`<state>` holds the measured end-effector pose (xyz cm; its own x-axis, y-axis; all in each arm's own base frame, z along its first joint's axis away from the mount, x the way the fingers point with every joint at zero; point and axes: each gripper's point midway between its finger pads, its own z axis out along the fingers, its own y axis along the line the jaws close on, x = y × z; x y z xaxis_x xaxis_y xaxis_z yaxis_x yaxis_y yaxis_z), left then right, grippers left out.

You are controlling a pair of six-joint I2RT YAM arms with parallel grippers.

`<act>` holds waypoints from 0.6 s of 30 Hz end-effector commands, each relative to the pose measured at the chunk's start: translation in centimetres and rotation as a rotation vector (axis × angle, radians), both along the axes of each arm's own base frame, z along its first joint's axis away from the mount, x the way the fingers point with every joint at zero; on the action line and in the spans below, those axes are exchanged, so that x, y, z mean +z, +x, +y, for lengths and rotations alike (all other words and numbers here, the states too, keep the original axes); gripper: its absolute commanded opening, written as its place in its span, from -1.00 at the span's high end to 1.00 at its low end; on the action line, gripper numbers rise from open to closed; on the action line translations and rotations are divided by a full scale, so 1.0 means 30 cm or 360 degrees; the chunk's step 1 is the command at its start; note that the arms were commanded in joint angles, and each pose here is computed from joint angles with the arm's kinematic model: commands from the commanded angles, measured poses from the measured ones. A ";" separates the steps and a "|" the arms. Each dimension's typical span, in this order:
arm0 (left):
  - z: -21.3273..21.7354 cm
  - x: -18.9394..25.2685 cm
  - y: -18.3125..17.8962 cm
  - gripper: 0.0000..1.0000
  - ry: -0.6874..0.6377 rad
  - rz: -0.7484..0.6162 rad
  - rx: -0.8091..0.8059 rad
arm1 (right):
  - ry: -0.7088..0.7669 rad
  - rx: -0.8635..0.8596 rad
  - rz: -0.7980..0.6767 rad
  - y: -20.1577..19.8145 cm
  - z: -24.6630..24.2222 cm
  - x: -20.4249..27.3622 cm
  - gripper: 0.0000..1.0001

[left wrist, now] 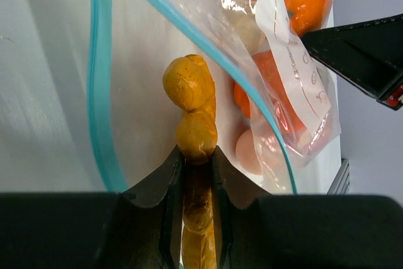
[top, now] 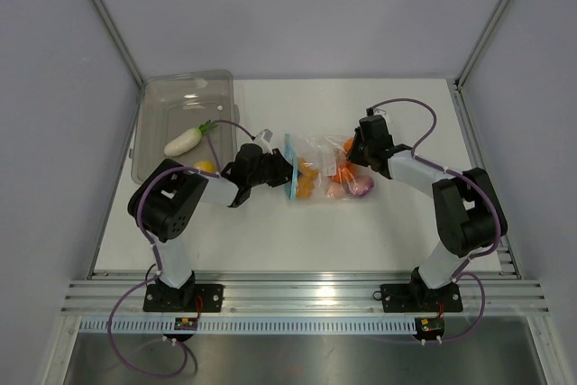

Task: Open the zip-top bag and remove the fake food
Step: Pick up the fake vegetable from the zipper food storage bag.

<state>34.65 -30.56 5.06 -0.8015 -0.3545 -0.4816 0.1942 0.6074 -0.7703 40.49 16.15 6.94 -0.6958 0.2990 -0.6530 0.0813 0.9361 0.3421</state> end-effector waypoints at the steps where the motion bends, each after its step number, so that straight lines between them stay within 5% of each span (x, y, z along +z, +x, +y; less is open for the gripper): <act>1: 0.012 0.114 0.014 0.76 -0.0080 -0.0123 0.0026 | 0.0015 -0.0123 -0.0140 0.037 -0.036 0.083 0.56; 18: 0.255 0.220 0.047 0.82 -0.0007 -0.0175 0.0299 | 0.0012 -0.0194 -0.0149 0.033 -0.076 0.089 0.60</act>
<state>35.79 -24.06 9.60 -0.7136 -0.4829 -0.5076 0.1303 0.6203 -0.7734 40.53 14.35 7.29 -0.6555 0.3524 -0.6679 0.1567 0.9286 0.3363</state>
